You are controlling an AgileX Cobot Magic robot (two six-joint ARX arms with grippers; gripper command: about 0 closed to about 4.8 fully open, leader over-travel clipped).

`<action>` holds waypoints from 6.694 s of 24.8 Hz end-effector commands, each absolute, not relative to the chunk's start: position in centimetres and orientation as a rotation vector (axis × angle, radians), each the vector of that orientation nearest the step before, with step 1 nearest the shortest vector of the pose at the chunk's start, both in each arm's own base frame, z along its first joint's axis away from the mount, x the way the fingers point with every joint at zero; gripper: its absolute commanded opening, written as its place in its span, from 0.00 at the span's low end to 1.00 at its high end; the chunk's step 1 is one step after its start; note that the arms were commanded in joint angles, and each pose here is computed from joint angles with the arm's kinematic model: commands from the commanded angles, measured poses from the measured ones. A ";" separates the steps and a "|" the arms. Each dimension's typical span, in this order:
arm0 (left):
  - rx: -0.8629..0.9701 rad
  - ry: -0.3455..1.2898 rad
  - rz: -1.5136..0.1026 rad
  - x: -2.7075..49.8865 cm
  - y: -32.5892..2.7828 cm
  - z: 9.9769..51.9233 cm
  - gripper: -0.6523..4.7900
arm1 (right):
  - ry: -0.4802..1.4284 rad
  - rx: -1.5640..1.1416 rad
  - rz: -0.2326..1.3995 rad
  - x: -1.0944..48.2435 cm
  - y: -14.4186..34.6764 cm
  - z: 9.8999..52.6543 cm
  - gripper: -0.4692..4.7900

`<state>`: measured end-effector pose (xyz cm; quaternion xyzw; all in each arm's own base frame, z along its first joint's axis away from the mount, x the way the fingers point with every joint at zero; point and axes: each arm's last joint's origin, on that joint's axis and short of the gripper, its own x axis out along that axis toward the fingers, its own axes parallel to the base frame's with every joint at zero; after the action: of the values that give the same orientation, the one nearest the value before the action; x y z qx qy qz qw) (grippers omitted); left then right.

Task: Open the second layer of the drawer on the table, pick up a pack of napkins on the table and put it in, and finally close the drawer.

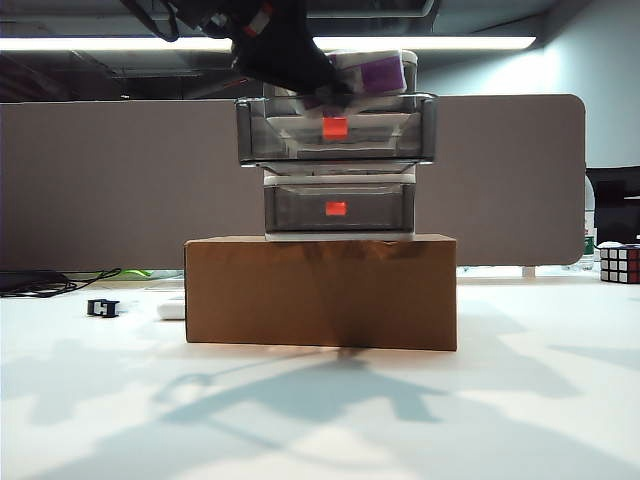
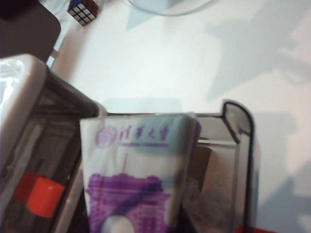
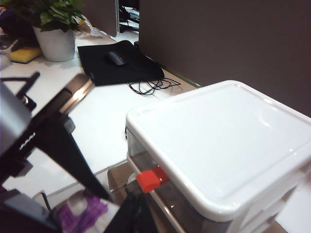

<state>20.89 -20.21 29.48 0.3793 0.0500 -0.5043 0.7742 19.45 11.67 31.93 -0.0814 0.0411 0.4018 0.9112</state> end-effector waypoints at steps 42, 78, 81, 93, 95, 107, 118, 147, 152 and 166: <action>0.562 0.390 -0.977 17.9 -17.1 35.6 0.50 | 0.003 -0.154 0.801 19.6 11.2 33.0 0.08; 0.393 0.455 -1.041 18.4 -17.3 29.2 0.11 | 0.217 -0.230 0.787 30.8 16.8 31.9 0.08; 0.412 0.450 -1.015 18.7 -17.1 29.1 0.11 | 0.216 -0.229 0.781 30.9 16.6 31.9 0.08; 0.394 0.444 -0.960 20.7 -16.8 28.4 0.11 | 0.219 -0.230 0.779 30.9 16.5 31.8 0.08; 0.389 0.427 -0.951 21.2 -16.9 28.3 0.11 | 0.220 -0.230 0.779 30.9 16.5 31.8 0.08; 0.388 0.325 -0.870 23.7 -18.4 27.2 0.11 | 0.238 -0.233 0.764 31.1 16.0 31.7 0.08; 0.458 0.288 -0.952 22.1 -17.5 28.6 0.11 | 0.149 -0.272 0.784 29.5 15.0 34.1 0.08; -0.086 0.144 -0.505 8.5 -5.9 19.3 0.11 | 0.103 -0.040 0.606 9.6 4.7 20.3 0.08; -0.129 0.105 -0.528 8.5 -6.0 17.9 0.11 | 0.073 -0.036 0.604 9.3 4.5 16.8 0.08; -0.135 0.113 -0.343 8.3 -4.9 15.7 0.11 | 0.066 -0.072 0.512 9.0 3.7 15.6 0.08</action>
<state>8.17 -5.15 15.68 -0.0802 0.0608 -0.1991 0.9748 8.90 3.76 15.67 -0.0247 0.0389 0.2594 0.9647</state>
